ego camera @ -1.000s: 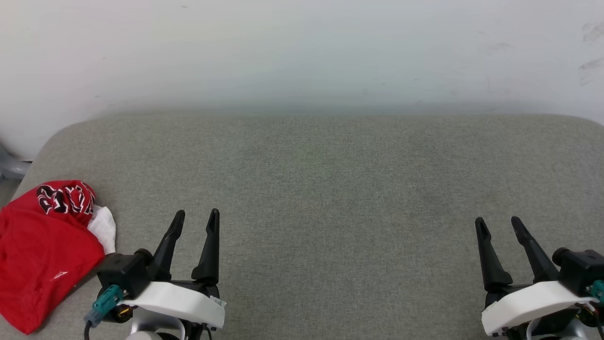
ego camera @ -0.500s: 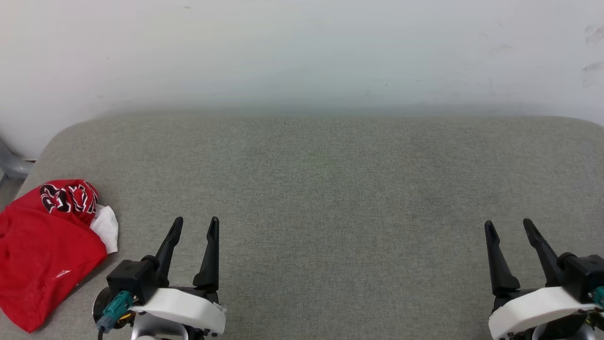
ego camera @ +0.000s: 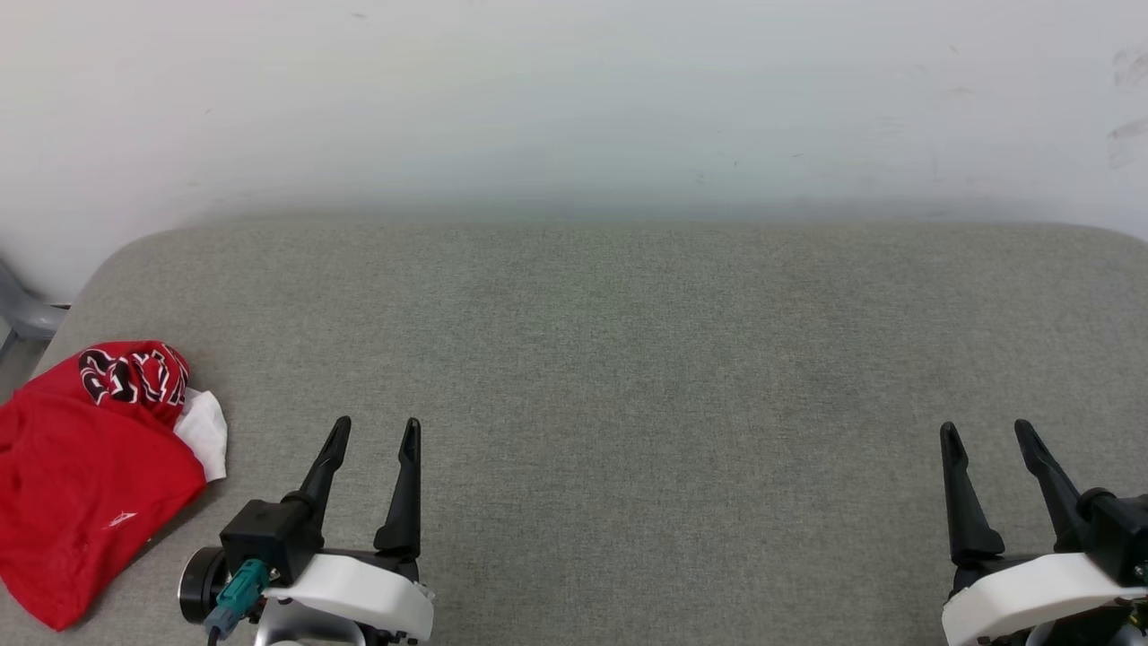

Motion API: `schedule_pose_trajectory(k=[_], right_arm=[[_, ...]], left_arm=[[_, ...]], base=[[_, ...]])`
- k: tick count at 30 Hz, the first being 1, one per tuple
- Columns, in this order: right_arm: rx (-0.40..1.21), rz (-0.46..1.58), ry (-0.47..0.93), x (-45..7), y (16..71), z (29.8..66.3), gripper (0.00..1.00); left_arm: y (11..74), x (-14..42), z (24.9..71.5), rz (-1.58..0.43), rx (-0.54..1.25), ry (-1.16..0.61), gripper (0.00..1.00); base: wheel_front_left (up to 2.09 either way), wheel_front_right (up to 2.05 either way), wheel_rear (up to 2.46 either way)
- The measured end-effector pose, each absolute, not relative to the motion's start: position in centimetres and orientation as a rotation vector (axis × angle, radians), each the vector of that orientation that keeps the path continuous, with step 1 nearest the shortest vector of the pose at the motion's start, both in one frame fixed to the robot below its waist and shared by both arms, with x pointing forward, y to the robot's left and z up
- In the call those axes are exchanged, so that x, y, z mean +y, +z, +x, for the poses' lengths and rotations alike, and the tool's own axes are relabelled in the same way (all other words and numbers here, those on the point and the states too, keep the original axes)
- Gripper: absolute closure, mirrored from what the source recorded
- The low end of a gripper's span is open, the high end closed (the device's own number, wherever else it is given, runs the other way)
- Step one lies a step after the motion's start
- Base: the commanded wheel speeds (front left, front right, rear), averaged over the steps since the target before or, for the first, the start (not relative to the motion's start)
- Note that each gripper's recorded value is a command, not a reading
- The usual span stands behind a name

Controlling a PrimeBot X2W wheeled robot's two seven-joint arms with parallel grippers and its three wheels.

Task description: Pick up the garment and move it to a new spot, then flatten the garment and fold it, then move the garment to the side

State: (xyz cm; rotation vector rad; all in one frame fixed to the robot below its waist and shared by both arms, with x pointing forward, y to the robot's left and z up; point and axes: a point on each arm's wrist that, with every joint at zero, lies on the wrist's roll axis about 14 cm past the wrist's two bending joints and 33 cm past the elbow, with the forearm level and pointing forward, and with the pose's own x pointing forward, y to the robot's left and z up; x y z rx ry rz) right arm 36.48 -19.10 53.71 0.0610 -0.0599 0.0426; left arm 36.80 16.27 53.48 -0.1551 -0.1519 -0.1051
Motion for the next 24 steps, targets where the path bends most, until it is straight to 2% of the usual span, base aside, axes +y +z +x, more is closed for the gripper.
schedule_pose_trajectory(k=[13, 24], right_arm=[[-0.073, 0.010, 0.062, -18.5, 53.7, 36.8, 0.00], [-0.075, 0.039, 0.220, -13.0, 53.4, 38.2, 0.00]], left_arm=[[53.3, 16.8, 36.4, -0.092, -0.160, -0.092, 0.00], [52.7, 21.2, 34.6, -0.102, -0.151, 0.046, 0.00]], base=[[0.00, 0.00, 0.00], [0.00, 0.00, 0.00]])
